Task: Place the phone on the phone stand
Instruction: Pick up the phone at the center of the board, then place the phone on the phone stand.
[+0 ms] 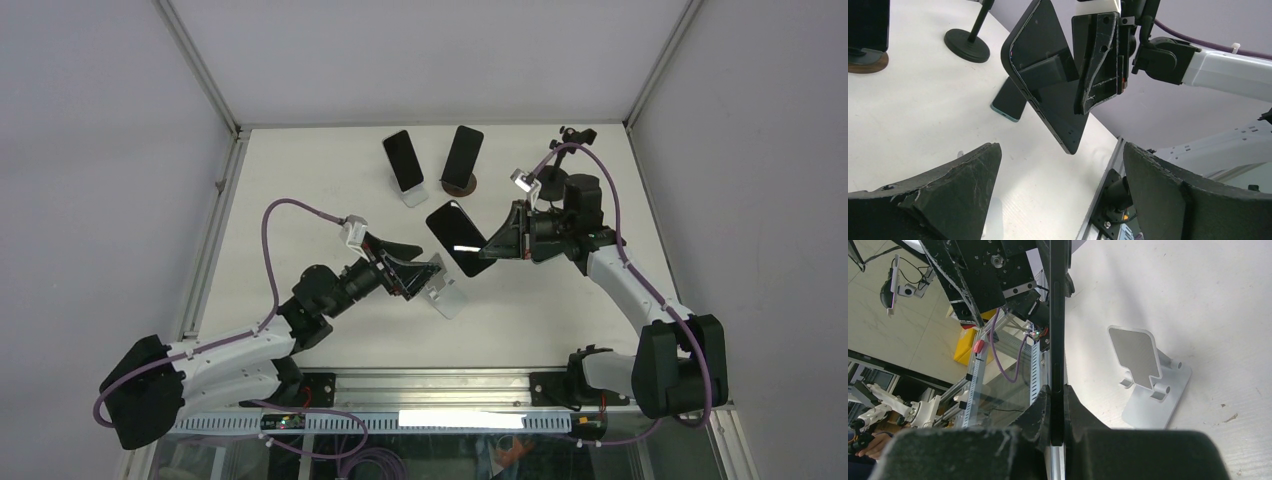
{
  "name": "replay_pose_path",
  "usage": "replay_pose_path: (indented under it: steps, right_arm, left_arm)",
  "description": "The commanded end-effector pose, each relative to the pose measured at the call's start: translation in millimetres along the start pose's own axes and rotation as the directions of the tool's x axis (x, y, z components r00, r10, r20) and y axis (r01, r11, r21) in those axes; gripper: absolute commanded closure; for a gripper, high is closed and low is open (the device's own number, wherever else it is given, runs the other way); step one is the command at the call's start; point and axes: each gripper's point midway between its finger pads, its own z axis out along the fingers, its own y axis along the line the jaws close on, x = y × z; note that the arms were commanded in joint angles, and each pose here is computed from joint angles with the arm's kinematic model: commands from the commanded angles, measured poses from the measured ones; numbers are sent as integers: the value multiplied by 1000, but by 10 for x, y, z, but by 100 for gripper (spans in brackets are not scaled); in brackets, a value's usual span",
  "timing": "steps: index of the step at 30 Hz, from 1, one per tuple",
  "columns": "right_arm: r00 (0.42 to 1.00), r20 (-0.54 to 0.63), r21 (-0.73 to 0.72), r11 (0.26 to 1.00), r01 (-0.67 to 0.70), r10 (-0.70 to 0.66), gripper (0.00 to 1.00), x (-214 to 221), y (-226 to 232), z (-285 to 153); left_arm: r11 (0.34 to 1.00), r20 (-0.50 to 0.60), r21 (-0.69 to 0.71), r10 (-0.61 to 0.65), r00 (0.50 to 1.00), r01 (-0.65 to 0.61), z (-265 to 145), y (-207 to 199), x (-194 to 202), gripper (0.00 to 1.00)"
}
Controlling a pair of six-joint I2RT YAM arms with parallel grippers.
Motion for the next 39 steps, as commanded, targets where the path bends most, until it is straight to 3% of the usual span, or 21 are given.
replay_pose_path:
  steps: [1, 7, 13, 24, 29, 35, 39]
  right_arm:
    - [996, -1, -66, 994, 91, -91, 100, -50, 174, -28]
    - [995, -6, -85, 992, 96, -96, 100, -36, 206, -31]
    - [995, -12, -104, 990, 97, -98, 100, -14, 240, -31]
    - [995, -20, -122, 988, 98, -101, 100, 13, 275, -21]
    - [994, -20, -123, 987, 103, -106, 100, 20, 278, -23]
    - [994, -21, -122, 987, 102, -105, 100, 26, 266, -21]
    - [994, -21, -121, 987, 106, -110, 100, 27, 258, -19]
  left_arm:
    - [994, 111, 103, -56, 992, 45, 28, -189, -237, 5]
    - [983, 108, 139, -134, 985, 119, 115, -43, -297, 8]
    - [941, 103, 275, -230, 968, 195, 181, -58, -434, 14]
    - [877, -55, 374, -305, 951, 302, 543, -97, -366, 49]
    - [874, -58, 383, -300, 952, 299, 591, -99, -400, 65]
    - [868, -77, 399, -289, 954, 295, 590, -124, -398, 97]
    - [867, -87, 410, -273, 958, 284, 577, -140, -394, 100]
